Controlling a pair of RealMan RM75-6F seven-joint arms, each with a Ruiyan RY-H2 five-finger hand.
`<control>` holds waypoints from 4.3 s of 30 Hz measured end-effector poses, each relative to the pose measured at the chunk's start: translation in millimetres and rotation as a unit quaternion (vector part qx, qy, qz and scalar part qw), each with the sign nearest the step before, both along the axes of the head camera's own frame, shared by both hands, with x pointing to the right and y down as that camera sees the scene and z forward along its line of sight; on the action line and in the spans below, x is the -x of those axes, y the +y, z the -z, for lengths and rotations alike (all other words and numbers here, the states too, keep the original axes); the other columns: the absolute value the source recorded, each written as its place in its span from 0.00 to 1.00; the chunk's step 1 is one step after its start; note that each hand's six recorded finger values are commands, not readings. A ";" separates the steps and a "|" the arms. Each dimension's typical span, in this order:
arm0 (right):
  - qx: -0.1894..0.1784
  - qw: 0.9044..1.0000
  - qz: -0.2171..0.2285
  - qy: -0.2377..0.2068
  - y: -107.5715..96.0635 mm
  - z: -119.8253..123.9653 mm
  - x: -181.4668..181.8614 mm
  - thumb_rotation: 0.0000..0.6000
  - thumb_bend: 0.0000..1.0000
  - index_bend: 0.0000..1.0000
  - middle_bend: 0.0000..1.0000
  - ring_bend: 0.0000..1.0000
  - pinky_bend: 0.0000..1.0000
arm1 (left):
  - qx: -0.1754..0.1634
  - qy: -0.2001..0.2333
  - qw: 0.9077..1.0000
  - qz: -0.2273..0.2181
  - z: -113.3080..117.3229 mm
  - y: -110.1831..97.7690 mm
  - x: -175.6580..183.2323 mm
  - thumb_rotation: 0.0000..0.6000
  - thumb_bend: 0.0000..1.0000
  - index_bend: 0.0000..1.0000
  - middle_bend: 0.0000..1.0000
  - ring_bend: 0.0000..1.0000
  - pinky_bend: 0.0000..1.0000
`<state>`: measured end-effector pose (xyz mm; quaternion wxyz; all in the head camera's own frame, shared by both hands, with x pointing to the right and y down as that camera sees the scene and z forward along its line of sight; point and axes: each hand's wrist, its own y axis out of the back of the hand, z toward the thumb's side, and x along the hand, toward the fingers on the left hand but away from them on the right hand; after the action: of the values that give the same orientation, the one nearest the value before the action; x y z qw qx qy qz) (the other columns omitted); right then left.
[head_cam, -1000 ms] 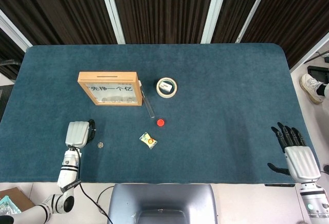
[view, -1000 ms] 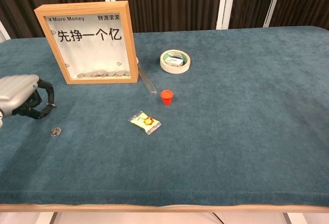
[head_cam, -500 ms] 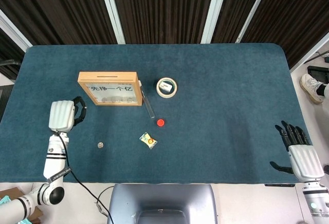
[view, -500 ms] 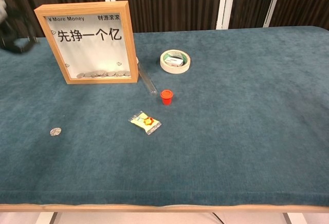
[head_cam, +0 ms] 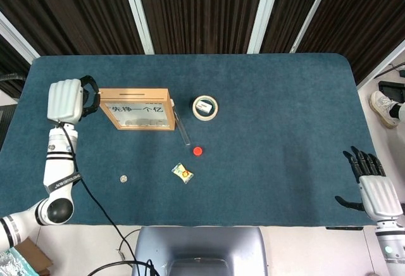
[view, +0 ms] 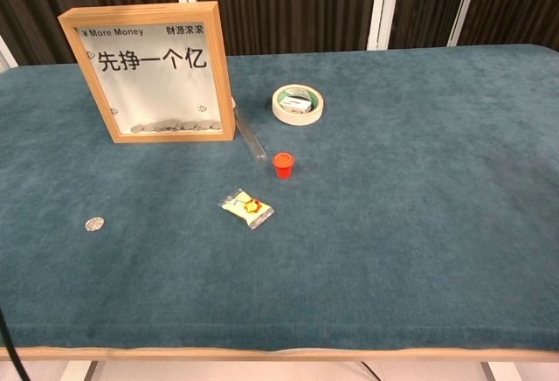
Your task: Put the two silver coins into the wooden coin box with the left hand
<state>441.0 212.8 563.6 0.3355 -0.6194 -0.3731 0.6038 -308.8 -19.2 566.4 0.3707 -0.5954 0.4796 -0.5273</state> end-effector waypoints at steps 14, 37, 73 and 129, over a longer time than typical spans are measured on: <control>0.003 1.000 -0.023 0.011 -1.6 0.8 -16.3 1.00 0.15 0.00 0.00 0.00 0.00 | 0.039 -0.023 0.999 0.006 -29.8 -30.0 -19.3 1.00 0.50 0.61 1.00 1.00 1.00; 0.002 0.999 -0.031 0.012 -2.6 2.8 -21.5 1.00 0.15 0.00 0.00 0.00 0.00 | 0.067 -0.036 0.997 -0.024 -57.8 -25.4 -46.1 1.00 0.49 0.61 1.00 1.00 1.00; 0.002 0.999 -0.036 0.011 -3.7 3.6 -22.2 1.00 0.15 0.00 0.00 0.00 0.00 | 0.078 -0.035 0.996 -0.024 -61.2 -24.7 -45.1 1.00 0.44 0.30 1.00 1.00 1.00; 0.012 1.000 0.009 -0.002 5.8 -2.8 5.2 1.00 0.15 0.00 0.00 0.00 0.00 | 0.126 -0.012 0.985 -0.115 -176.5 262.1 26.8 1.00 0.40 0.44 1.00 1.00 1.00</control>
<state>435.8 218.6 566.4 0.3328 -0.6281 -0.3604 0.6041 -335.6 242.9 742.9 0.3565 -0.6821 0.3339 -0.5443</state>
